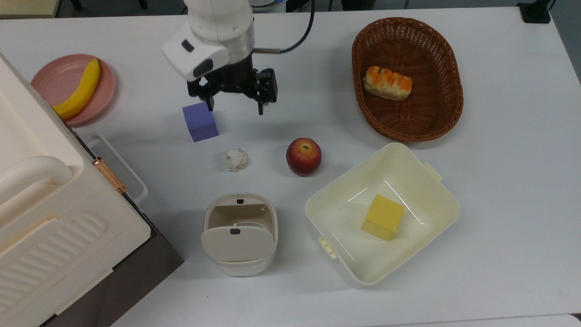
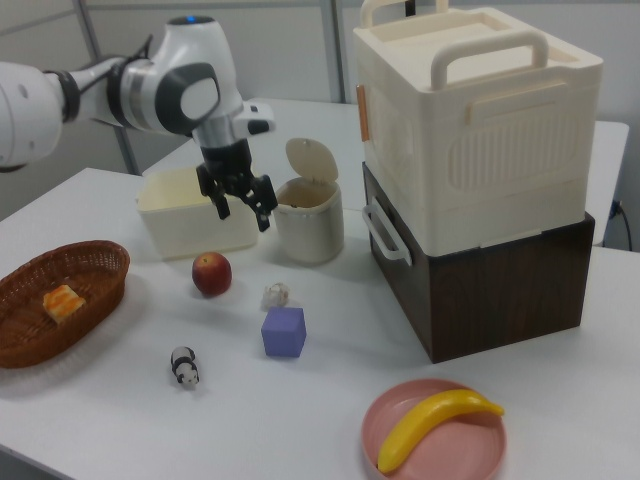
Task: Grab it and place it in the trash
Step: 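Move the gripper down over the small white crumpled object, then close the gripper on the white crumpled object and lift it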
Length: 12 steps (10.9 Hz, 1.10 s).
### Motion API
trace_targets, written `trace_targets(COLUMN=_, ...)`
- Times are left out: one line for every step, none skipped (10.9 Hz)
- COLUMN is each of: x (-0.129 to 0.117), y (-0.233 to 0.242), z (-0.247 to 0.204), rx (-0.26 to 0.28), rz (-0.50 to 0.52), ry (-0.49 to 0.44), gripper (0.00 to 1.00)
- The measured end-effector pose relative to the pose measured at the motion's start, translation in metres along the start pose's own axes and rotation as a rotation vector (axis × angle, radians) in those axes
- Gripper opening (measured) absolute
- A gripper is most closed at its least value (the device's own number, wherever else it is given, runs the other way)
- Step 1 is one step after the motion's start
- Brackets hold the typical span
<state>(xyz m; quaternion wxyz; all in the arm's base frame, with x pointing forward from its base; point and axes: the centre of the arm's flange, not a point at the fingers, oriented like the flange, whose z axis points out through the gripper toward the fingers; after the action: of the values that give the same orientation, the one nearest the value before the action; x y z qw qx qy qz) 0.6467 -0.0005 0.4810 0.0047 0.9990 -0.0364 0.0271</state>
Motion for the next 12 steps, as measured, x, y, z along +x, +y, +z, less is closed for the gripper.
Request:
trace_targets(x=0.003, y=0.003, z=0.013, rx=-0.002, rz=0.005, ry=-0.013, gripper=1.0)
trace_targets(x=0.004, y=0.008, z=0.023, rx=-0.005, rz=0.011, ry=-0.027, gripper=1.0)
trace_targets(x=0.004, y=0.012, z=0.031, rx=-0.018, rz=0.01, ry=-0.038, gripper=1.0)
trace_targets(x=0.005, y=0.014, z=0.037, rx=-0.032, rz=0.007, ry=-0.047, gripper=1.0)
trace_targets(x=0.005, y=0.015, z=0.041, rx=-0.037, rz=0.006, ry=-0.052, gripper=1.0)
trace_targets(x=0.005, y=0.017, z=0.047, rx=-0.043, rz=0.006, ry=-0.059, gripper=1.0)
trace_targets(x=0.006, y=0.018, z=0.053, rx=-0.047, rz=0.005, ry=-0.066, gripper=1.0)
trace_targets(x=0.007, y=0.018, z=0.059, rx=-0.047, rz=0.005, ry=-0.063, gripper=1.0)
trace_targets(x=0.01, y=0.019, z=0.068, rx=-0.046, rz=0.004, ry=-0.049, gripper=1.0)
trace_targets(x=0.011, y=0.018, z=0.081, rx=-0.044, rz=0.002, ry=-0.035, gripper=1.0)
trace_targets(x=0.009, y=0.018, z=0.092, rx=-0.043, rz=0.0, ry=-0.03, gripper=1.0)
trace_targets(x=0.008, y=0.018, z=0.103, rx=-0.05, rz=-0.006, ry=-0.034, gripper=1.0)
